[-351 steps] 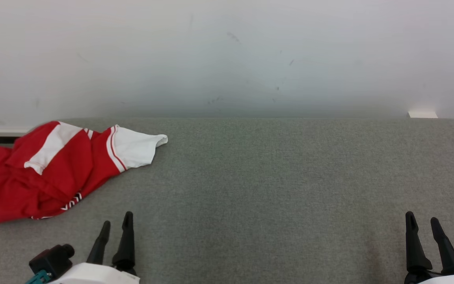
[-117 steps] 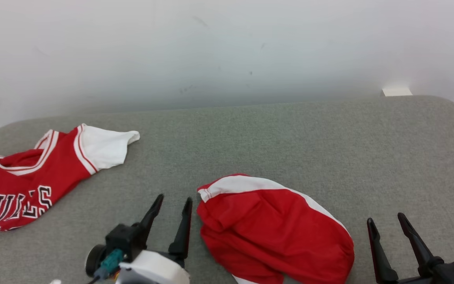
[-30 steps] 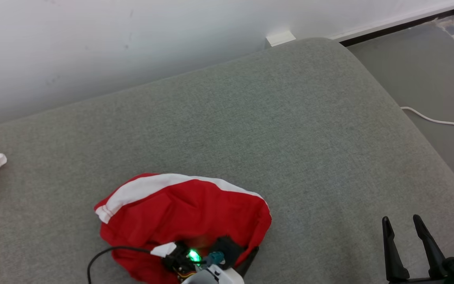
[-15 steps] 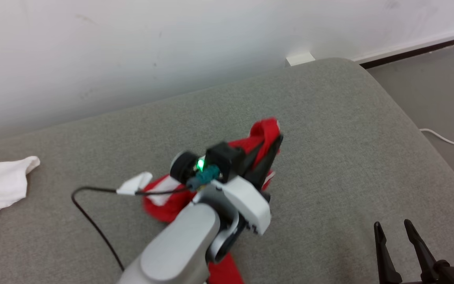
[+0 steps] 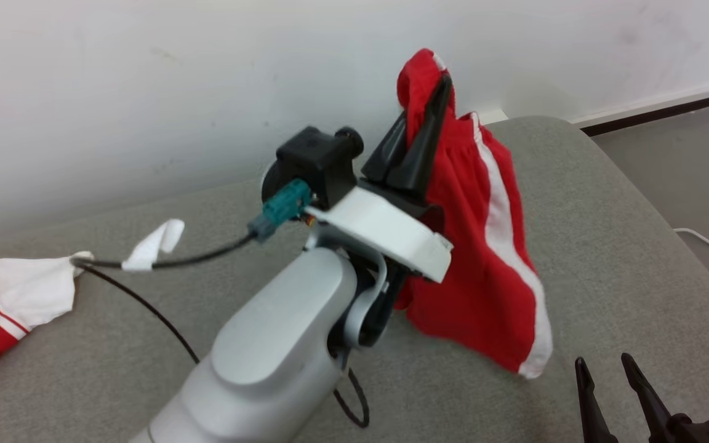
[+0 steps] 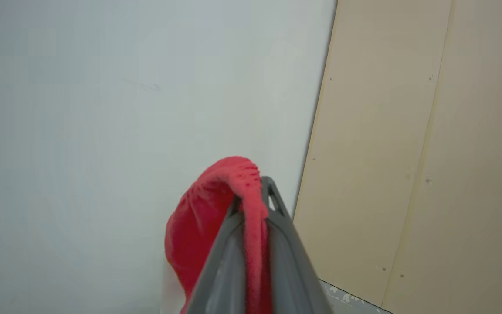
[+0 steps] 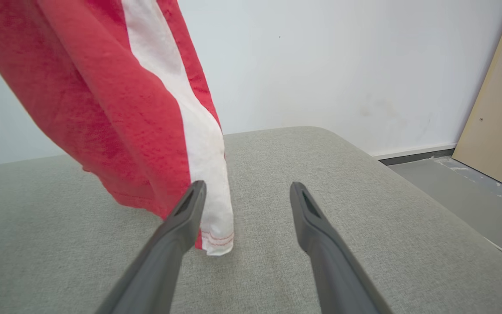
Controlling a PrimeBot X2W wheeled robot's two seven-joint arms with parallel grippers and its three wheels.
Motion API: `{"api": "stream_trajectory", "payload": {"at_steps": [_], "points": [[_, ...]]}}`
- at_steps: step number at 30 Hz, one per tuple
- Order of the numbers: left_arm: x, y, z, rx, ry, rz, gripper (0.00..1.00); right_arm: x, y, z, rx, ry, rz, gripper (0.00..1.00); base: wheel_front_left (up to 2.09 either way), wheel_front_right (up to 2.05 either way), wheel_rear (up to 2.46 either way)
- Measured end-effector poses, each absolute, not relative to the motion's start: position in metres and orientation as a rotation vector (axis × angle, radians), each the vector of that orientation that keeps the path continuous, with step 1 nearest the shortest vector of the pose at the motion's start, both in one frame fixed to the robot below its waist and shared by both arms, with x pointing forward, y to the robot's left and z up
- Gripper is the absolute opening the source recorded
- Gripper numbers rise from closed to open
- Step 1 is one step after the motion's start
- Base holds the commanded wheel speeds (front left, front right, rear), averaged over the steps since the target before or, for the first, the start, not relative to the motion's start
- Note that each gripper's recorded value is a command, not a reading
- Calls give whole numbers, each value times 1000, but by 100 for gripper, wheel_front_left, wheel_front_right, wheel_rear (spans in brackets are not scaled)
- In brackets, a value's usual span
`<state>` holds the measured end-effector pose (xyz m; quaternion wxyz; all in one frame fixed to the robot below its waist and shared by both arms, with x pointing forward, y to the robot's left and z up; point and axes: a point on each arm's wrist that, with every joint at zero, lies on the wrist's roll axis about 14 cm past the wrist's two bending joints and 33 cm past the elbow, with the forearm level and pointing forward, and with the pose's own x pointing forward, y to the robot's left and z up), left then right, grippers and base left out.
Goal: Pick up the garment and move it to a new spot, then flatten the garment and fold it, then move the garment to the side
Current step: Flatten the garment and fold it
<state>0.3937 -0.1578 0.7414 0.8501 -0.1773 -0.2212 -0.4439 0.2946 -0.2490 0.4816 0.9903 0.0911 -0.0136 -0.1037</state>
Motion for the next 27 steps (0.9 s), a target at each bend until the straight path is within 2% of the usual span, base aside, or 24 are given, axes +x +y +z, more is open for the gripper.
{"api": "stream_trajectory", "payload": {"at_steps": [3, 8, 17, 27], "points": [[395, -151, 717, -385, -409, -894, 0, 297, -247, 482, 184, -28, -199, 100, 0, 0, 0], [406, -124, 631, -355, -205, -775, 0, 304, -242, 479, 184, -19, -178, 100, 0, 0, 0], [397, -9, 499, -293, 71, -439, 0, 321, -220, 473, 172, 10, -98, 100, 0, 0, 0], [355, 81, 428, -272, 232, -186, 0, 341, -185, 468, 157, 35, 28, 100, 0, 0, 0]]}}
